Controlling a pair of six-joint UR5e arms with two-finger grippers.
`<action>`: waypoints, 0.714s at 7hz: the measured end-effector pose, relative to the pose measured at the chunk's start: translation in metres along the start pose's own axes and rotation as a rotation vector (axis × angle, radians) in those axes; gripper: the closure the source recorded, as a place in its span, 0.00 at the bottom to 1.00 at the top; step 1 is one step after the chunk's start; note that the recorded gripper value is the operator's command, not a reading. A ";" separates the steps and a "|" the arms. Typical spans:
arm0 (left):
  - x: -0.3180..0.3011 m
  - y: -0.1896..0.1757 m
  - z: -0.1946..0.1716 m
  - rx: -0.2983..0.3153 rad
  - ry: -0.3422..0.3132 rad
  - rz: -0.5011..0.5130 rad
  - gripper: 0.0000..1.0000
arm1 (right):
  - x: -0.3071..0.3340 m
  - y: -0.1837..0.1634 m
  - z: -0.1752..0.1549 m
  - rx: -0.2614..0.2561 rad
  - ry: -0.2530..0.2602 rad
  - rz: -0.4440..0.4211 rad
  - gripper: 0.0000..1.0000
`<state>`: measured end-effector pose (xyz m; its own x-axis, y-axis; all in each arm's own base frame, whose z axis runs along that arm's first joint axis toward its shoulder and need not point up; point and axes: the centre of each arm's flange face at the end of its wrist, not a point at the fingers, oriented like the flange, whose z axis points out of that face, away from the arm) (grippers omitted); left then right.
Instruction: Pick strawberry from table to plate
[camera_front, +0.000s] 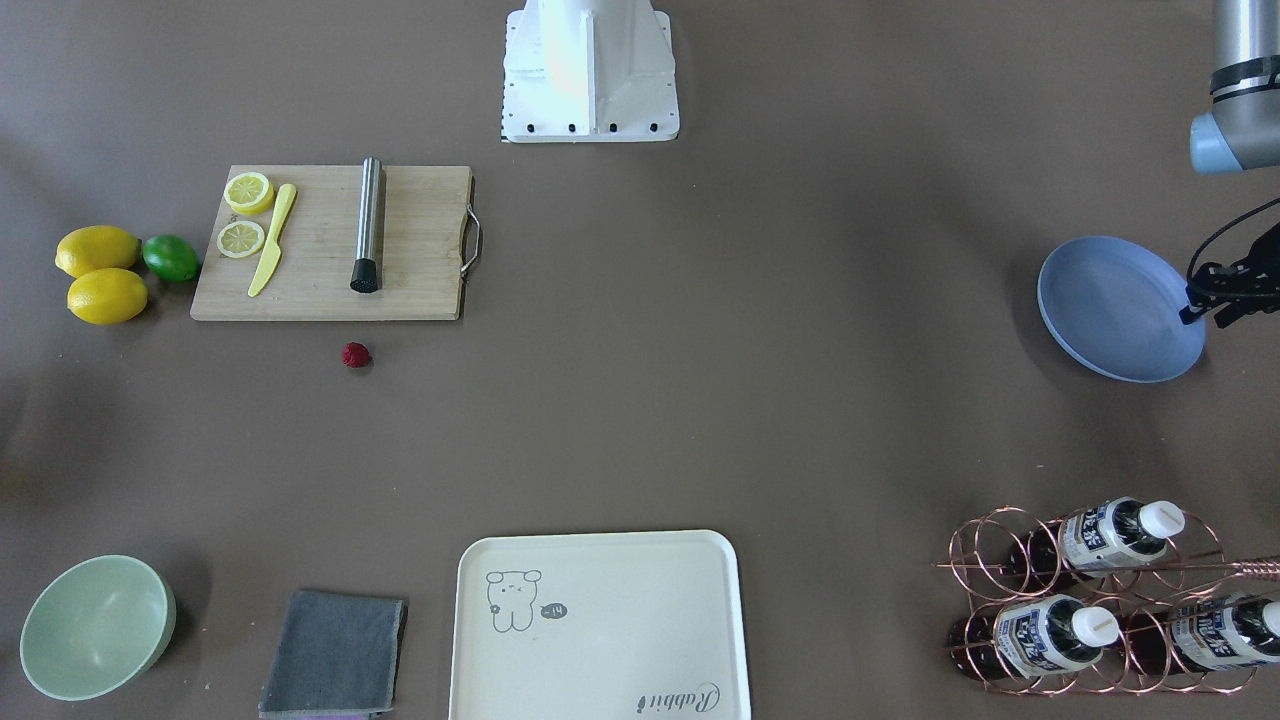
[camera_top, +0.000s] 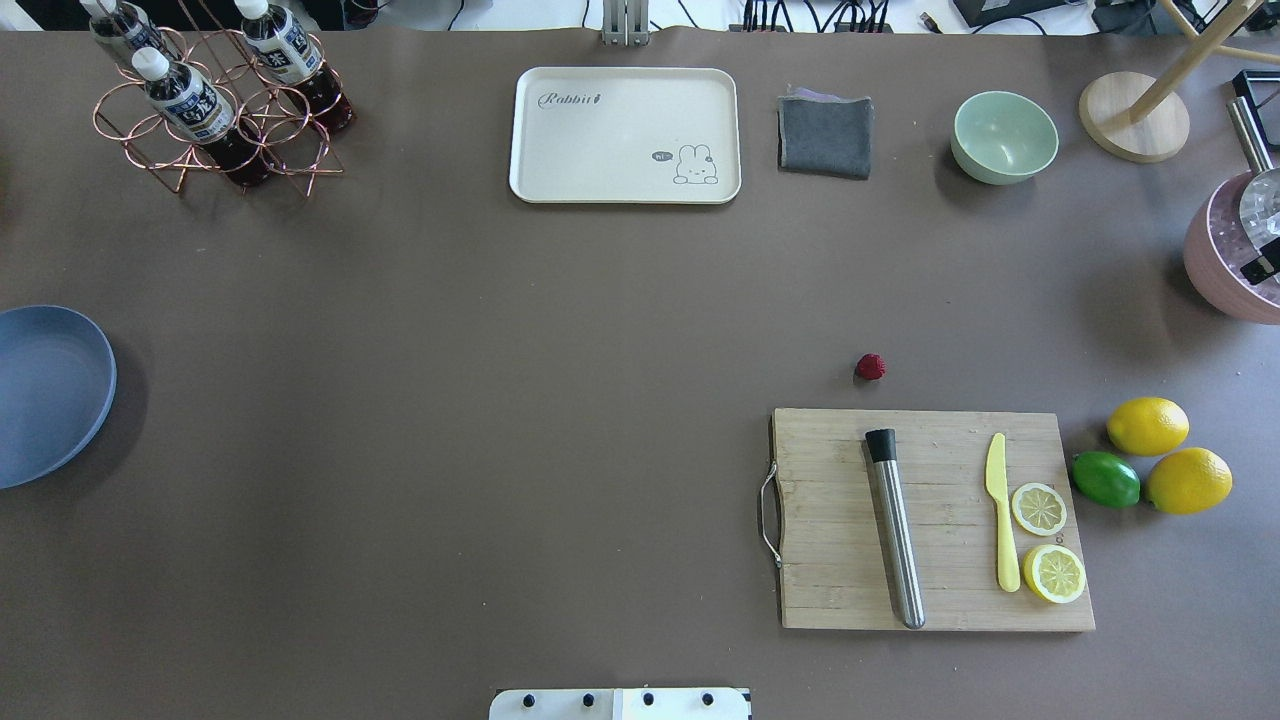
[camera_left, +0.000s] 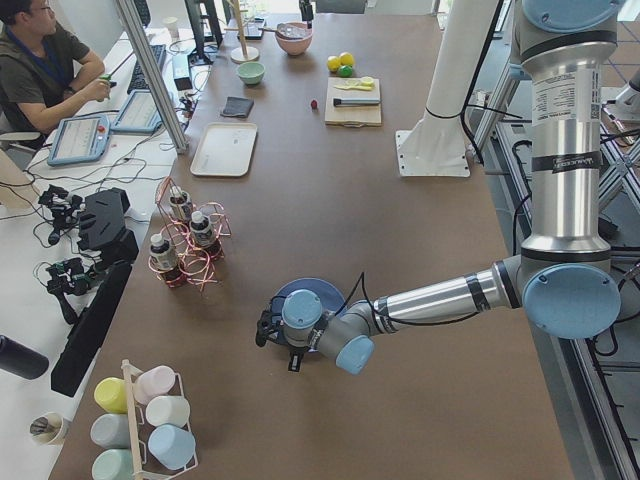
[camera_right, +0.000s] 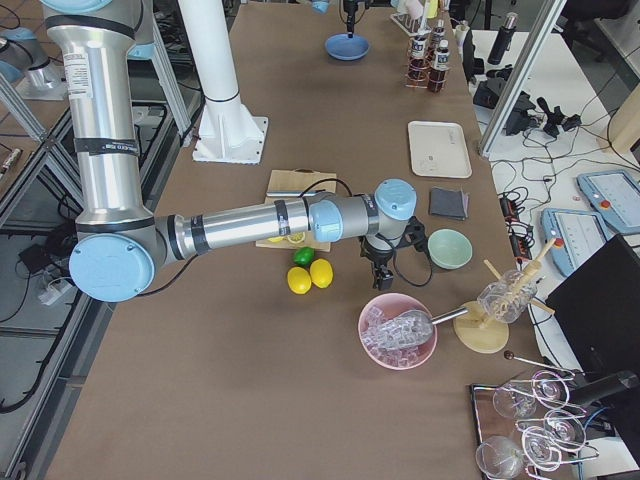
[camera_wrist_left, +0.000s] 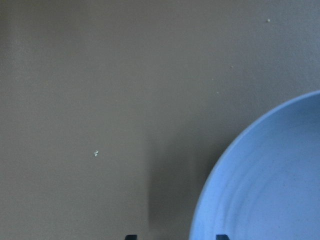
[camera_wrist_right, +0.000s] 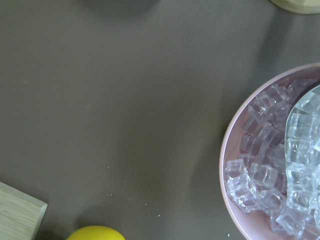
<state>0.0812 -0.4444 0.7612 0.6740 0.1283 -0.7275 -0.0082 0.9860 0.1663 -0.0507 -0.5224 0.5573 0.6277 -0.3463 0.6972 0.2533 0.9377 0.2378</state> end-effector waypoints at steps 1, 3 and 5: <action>0.000 0.001 0.001 -0.003 0.002 -0.002 1.00 | 0.000 0.000 0.000 0.001 0.000 -0.001 0.00; 0.000 0.002 0.000 -0.005 0.006 -0.005 1.00 | 0.000 0.001 0.000 0.000 0.000 -0.001 0.00; 0.011 -0.004 -0.006 0.005 0.029 0.002 1.00 | -0.003 0.000 -0.002 0.004 -0.001 -0.006 0.00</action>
<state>0.0843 -0.4463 0.7490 0.6519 0.1339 -0.7464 -0.0061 0.9852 0.1714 -0.0510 -0.5218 0.5537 0.6259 -0.3516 0.6961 0.2536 0.9359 0.2447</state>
